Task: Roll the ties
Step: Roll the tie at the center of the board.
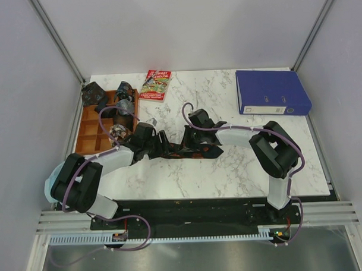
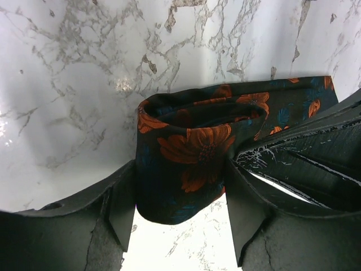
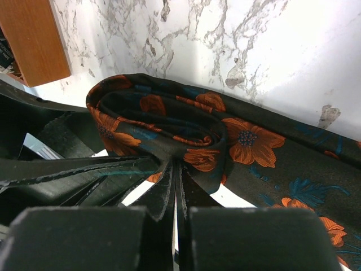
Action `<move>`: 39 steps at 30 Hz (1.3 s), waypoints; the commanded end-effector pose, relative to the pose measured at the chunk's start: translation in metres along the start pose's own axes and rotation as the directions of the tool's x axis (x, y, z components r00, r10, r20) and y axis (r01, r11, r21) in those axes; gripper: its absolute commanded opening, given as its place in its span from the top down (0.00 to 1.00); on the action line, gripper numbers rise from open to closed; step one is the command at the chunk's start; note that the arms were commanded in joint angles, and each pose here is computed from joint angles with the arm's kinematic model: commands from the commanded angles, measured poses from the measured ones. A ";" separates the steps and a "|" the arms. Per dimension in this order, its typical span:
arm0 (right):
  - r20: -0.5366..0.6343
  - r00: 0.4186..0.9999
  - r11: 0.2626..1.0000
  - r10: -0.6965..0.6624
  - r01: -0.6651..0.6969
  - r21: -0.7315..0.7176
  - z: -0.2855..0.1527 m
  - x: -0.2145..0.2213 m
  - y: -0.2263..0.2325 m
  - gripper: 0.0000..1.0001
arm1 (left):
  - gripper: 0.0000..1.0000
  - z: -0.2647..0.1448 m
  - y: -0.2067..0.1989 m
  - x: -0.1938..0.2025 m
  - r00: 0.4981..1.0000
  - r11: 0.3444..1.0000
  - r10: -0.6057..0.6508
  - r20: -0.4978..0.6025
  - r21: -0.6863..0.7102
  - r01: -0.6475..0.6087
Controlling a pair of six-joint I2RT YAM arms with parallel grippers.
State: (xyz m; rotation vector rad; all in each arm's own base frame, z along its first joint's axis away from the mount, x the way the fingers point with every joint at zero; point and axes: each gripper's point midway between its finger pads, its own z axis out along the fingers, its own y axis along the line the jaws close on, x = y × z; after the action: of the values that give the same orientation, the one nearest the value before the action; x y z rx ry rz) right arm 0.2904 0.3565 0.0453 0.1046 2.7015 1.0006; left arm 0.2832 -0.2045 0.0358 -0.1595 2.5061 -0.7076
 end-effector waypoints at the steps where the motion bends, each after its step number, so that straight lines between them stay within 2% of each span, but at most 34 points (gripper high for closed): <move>1: 0.005 1.000 1.000 -0.008 0.008 0.021 0.002 0.002 -0.010 1.00 | 0.36 0.007 -0.006 -0.001 1.000 0.999 0.010 0.002 0.053 -0.010; 3: 0.001 1.000 1.000 -0.008 0.008 0.025 0.003 0.003 -0.011 1.00 | 0.39 0.009 -0.006 0.000 1.000 0.998 0.000 -0.001 0.059 0.000; 9: -0.004 1.000 1.000 0.002 -0.002 0.021 0.006 0.006 -0.014 1.00 | 0.60 0.011 -0.010 0.001 1.000 0.996 0.004 -0.013 0.089 -0.002; 10: -0.004 1.000 1.000 0.002 -0.002 0.021 0.006 0.006 -0.014 1.00 | 0.68 0.011 -0.011 0.001 1.000 0.996 0.006 -0.013 0.092 -0.004; 13: 0.001 1.000 1.000 0.001 -0.001 0.018 0.005 0.005 -0.012 1.00 | 0.80 0.009 -0.012 0.000 1.000 0.996 0.007 -0.011 0.092 -0.006; 16: 0.008 1.000 1.000 -0.003 0.003 0.005 0.001 0.002 -0.006 1.00 | 0.87 0.002 -0.017 -0.008 1.000 0.996 0.023 0.015 0.090 -0.024; 22: 0.030 0.999 0.999 -0.012 0.013 -0.032 -0.011 -0.008 0.014 1.00 | 0.90 -0.018 -0.011 -0.020 0.996 0.998 0.061 0.065 -0.009 -0.061; 29: 0.041 0.999 0.998 -0.001 0.003 -0.064 -0.018 -0.012 0.027 1.00 | 0.90 -0.036 -0.020 -0.040 0.975 0.972 0.184 0.122 -0.173 -0.162; 31: 0.043 0.999 0.997 -0.003 0.006 -0.073 -0.019 -0.013 0.030 1.00 | 0.90 -0.035 -0.020 -0.033 0.971 0.956 0.222 0.088 -0.217 -0.198; 33: 0.049 0.999 0.997 0.001 0.003 -0.081 -0.020 -0.015 0.033 1.00 | 0.90 -0.037 -0.022 -0.039 0.962 0.937 0.251 0.104 -0.274 -0.215; 39: 0.047 0.999 0.997 0.002 0.001 -0.079 -0.011 -0.020 0.036 1.00 | 0.90 -0.040 -0.040 -0.040 0.953 0.921 0.288 0.099 -0.303 -0.247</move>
State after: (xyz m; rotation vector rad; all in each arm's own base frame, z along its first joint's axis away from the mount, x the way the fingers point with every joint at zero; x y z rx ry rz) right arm 0.2899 0.3618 0.0605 0.1153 2.6814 1.0515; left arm 0.2837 -0.2111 0.0868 0.0153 2.4629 -0.3045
